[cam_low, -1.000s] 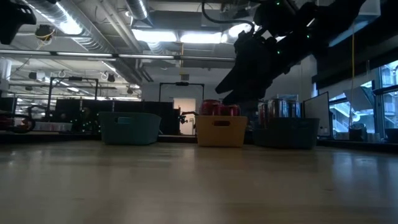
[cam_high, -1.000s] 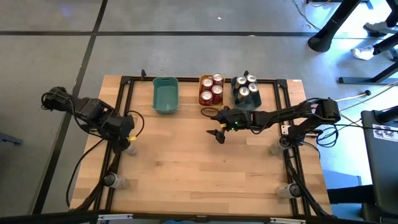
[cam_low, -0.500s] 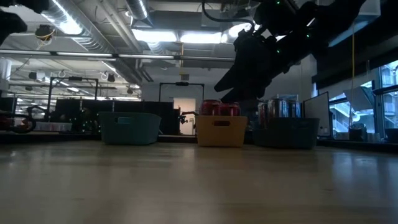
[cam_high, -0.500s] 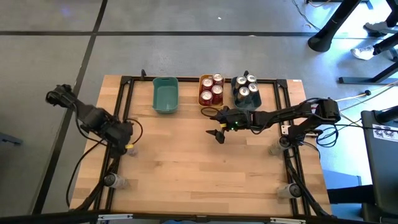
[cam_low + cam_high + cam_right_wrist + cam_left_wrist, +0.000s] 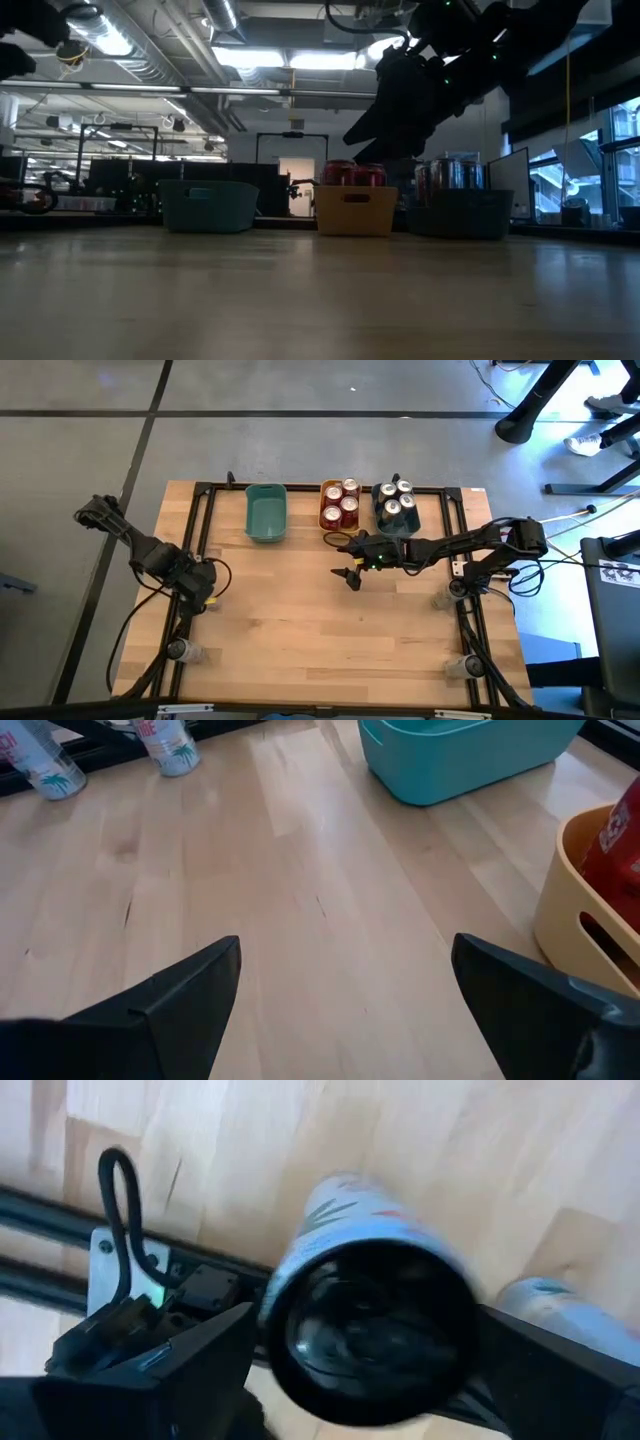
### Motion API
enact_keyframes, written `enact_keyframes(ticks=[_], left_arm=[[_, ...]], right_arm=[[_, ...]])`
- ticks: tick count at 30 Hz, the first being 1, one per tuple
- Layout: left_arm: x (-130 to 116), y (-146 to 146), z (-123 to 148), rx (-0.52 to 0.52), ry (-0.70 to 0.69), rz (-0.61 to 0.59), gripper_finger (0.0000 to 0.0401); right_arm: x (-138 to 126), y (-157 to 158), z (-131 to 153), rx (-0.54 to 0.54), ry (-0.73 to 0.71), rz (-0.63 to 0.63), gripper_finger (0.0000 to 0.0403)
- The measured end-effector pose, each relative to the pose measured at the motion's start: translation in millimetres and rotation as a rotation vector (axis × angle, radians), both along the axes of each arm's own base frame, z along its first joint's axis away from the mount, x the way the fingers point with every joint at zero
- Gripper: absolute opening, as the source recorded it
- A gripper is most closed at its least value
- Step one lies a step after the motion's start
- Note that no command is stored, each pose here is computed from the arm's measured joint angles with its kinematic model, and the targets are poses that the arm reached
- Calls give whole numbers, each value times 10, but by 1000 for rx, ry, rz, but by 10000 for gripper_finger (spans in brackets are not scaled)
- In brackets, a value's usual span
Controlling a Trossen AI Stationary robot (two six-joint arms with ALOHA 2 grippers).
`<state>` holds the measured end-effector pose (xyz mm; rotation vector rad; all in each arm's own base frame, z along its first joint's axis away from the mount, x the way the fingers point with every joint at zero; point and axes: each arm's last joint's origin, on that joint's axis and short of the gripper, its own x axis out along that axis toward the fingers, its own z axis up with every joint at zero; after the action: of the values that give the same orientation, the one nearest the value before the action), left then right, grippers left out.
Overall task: Sort soda cans
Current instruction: Put the top left white pink soda can into the green bin
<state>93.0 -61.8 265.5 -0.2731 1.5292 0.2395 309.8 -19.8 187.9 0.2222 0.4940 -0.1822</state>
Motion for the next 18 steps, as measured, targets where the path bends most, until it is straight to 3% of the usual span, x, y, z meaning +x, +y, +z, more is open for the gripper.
enact_keyframes(ticks=[8,15,18], left_arm=[[24,-17,-61,-12,-12,26,340],[30,-9,-60,-13,-12,57,248],[39,8,-51,-15,-13,76,246]], right_arm=[[0,0,0,0,0,0,360],[1,1,1,-1,0,0,360],[2,26,1,-3,0,6,360]])
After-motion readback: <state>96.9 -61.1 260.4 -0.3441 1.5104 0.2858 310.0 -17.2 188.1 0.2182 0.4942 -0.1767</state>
